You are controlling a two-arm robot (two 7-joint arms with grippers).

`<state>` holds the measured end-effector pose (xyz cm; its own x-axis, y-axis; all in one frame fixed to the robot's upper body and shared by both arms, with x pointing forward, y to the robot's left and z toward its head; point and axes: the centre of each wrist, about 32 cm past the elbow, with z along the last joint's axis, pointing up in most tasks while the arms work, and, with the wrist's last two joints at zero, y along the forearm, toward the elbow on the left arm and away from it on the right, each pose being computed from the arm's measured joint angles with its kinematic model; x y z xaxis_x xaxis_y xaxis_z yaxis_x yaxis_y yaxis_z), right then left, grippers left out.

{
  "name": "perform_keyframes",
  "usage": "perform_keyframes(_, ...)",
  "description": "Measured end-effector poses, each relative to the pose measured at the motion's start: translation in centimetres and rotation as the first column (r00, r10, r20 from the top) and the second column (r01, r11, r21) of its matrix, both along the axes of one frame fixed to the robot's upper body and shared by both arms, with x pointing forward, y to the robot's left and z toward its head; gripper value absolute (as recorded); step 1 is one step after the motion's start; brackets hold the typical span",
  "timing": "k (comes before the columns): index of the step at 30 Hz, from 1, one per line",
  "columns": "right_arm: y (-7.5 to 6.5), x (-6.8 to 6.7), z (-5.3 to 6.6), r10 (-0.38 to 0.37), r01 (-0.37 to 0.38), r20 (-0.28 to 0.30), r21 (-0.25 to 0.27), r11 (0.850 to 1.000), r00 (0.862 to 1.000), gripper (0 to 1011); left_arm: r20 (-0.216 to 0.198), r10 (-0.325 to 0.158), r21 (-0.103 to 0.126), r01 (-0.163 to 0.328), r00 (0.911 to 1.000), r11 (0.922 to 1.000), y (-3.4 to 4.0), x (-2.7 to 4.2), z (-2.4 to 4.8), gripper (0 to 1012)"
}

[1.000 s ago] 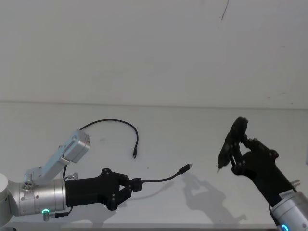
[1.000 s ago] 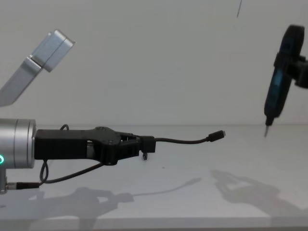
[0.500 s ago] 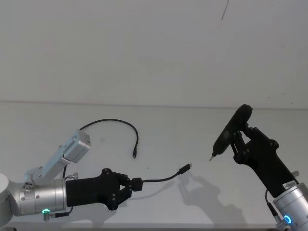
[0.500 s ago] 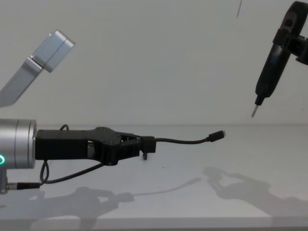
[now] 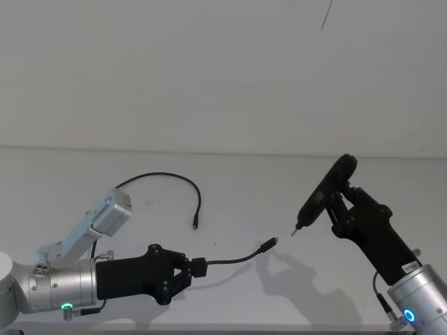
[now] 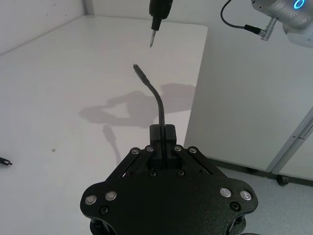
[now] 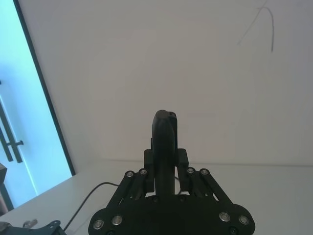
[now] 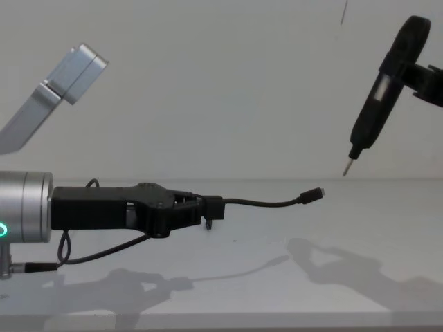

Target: Pick up the data cable with the one hand.

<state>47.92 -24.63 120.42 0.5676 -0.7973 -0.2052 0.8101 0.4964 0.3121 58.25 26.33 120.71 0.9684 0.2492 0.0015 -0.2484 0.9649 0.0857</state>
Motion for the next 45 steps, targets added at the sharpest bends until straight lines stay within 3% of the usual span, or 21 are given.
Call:
perform_keyframes(20,0.7,1.6,-1.5,0.044,-0.043,-0.023,0.037,0.998,0.999,269,0.000,0.000,0.000,0.000,1.0000,1.0000,0.00,0.00,0.00,43)
perform_keyframes(45,0.2,2.1,-2.4,0.045,-0.043,-0.033,0.041,0.998,0.998,269,0.000,0.000,0.000,0.000,1.0000,1.0000,0.00,0.00,0.00,43)
